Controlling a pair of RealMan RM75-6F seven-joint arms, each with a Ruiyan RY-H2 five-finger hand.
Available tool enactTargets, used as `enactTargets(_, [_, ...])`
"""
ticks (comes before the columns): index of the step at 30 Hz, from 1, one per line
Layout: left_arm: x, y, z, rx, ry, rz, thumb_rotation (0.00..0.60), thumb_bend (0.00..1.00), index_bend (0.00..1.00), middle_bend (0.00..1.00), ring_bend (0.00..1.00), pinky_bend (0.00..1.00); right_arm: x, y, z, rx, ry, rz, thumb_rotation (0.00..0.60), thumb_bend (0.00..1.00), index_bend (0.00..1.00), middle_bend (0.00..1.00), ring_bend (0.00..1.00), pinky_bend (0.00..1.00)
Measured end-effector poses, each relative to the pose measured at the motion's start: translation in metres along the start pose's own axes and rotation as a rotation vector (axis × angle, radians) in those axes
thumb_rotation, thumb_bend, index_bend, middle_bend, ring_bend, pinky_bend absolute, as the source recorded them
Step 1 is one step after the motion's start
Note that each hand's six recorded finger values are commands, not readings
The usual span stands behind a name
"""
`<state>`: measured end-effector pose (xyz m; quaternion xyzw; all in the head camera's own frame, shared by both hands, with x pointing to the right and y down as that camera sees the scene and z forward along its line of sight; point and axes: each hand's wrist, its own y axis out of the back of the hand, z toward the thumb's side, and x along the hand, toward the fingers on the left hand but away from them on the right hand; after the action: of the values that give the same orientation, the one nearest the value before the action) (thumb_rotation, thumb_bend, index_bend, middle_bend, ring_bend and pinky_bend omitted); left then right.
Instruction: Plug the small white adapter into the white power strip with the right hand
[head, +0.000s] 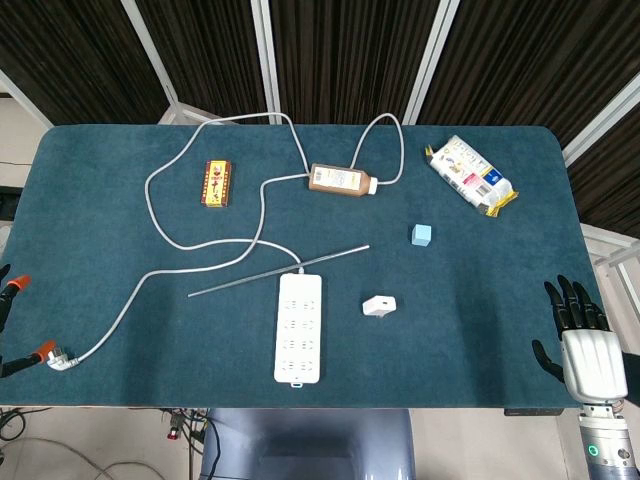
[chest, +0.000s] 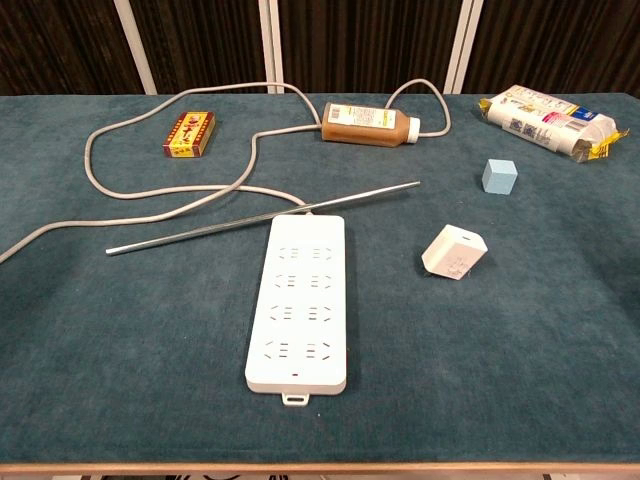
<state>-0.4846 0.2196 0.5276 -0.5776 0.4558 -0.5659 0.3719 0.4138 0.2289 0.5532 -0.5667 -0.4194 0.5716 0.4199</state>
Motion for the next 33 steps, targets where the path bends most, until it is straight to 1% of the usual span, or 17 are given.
enactTargets(12, [-0.0012,0.0012,0.0007,0.000,-0.002,0.006,0.600,0.09,0.16,0.00,0.00,0.00,0.0006,-0.0024,0.0005,-0.005,0.004,0.015,0.600,0.37,0.00,0.00,0.00,0.22])
enactTargets(19, [0.0025,-0.0027,-0.0013,0.011,0.007,-0.004,0.600,0.09,0.16,0.00,0.00,0.00,-0.0009,-0.0042,0.0026,-0.057,0.003,0.042,0.600,0.37,0.00,0.00,0.00,0.22])
enactTargets(23, [0.0041,-0.0037,0.0002,0.009,0.000,-0.009,0.600,0.09,0.16,0.00,0.00,0.00,0.0005,-0.0053,0.0019,-0.028,0.005,0.053,0.600,0.37,0.00,0.00,0.00,0.23])
enactTargets(27, [0.0018,-0.0024,0.0029,0.002,-0.011,-0.005,0.600,0.09,0.16,0.00,0.00,0.00,0.0035,-0.0059,0.0036,-0.032,0.011,0.063,0.600,0.37,0.00,0.00,0.00,0.25])
enactTargets(33, [-0.0007,-0.0011,0.0036,0.003,-0.010,0.001,0.600,0.09,0.16,0.00,0.00,0.00,0.0027,-0.0069,0.0078,-0.083,0.023,0.087,0.600,0.36,0.00,0.00,0.00,0.25])
